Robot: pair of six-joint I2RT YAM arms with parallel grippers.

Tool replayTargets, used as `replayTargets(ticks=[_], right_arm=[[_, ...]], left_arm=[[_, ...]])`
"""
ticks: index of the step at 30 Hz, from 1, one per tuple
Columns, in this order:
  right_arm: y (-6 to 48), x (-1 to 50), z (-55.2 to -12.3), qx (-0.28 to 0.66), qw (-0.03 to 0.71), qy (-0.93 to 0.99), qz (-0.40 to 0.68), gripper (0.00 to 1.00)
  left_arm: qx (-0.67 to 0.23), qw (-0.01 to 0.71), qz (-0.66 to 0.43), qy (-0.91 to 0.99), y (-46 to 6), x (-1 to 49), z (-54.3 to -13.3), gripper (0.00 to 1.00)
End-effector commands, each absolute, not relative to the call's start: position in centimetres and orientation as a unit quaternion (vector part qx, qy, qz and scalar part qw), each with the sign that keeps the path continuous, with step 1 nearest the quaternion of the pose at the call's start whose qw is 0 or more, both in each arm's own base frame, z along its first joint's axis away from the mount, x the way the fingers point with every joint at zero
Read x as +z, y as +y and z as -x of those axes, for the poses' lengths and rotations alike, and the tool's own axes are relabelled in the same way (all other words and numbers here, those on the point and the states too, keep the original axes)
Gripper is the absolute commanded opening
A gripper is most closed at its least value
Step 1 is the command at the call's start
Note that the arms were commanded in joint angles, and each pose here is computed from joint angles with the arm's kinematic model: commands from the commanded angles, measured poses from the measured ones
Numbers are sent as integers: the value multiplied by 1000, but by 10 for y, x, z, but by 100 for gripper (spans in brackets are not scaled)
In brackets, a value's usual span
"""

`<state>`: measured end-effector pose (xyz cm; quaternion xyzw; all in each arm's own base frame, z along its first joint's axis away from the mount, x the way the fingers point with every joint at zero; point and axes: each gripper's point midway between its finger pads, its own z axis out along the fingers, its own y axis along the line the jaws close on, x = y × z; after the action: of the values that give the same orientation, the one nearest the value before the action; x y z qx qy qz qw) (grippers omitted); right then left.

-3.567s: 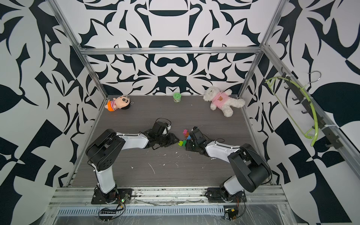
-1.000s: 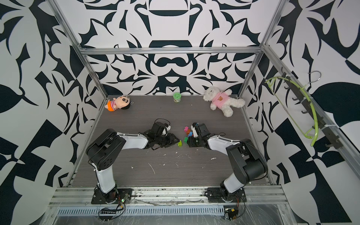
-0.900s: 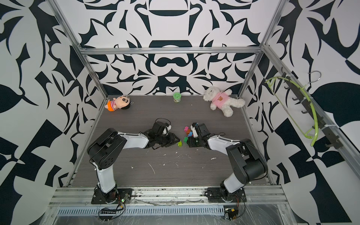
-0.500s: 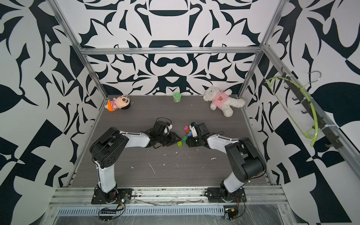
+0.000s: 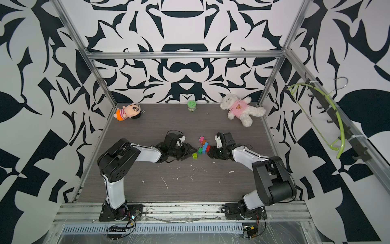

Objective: Assemble the letter v with lego
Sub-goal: Adjust the lego brick at the center of the board.

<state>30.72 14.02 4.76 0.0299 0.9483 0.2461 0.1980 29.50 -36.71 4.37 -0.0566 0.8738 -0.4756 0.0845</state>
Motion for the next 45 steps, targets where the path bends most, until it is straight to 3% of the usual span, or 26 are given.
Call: replayTargets(ticks=[1,7,10,14,16,24,35,45], right_arm=[[144,82,-332,317,235,915,-81,64],[162,76,-373,331,202,919,-75,66],[169,64,-380,295,188,936,-46,65],[179,58,-384,249,177,952,-5,61],[180,54,-383,224,173,959,11,59],[185,38,-372,164,133,974,78,42],[202,44,-382,183,141,958,169,41],[212,50,-367,200,113,911,342,38]], left_arm=[[-432,78,79,895,-346,29,-285,62],[-432,80,77,895,-344,32,-287,67],[-424,96,87,896,-326,36,-291,70],[-383,117,80,913,-301,42,-292,84],[-368,130,73,918,-293,48,-293,99],[-317,147,46,936,-278,58,-293,99],[-318,150,32,936,-283,62,-280,99],[-318,148,22,936,-286,64,-277,99]])
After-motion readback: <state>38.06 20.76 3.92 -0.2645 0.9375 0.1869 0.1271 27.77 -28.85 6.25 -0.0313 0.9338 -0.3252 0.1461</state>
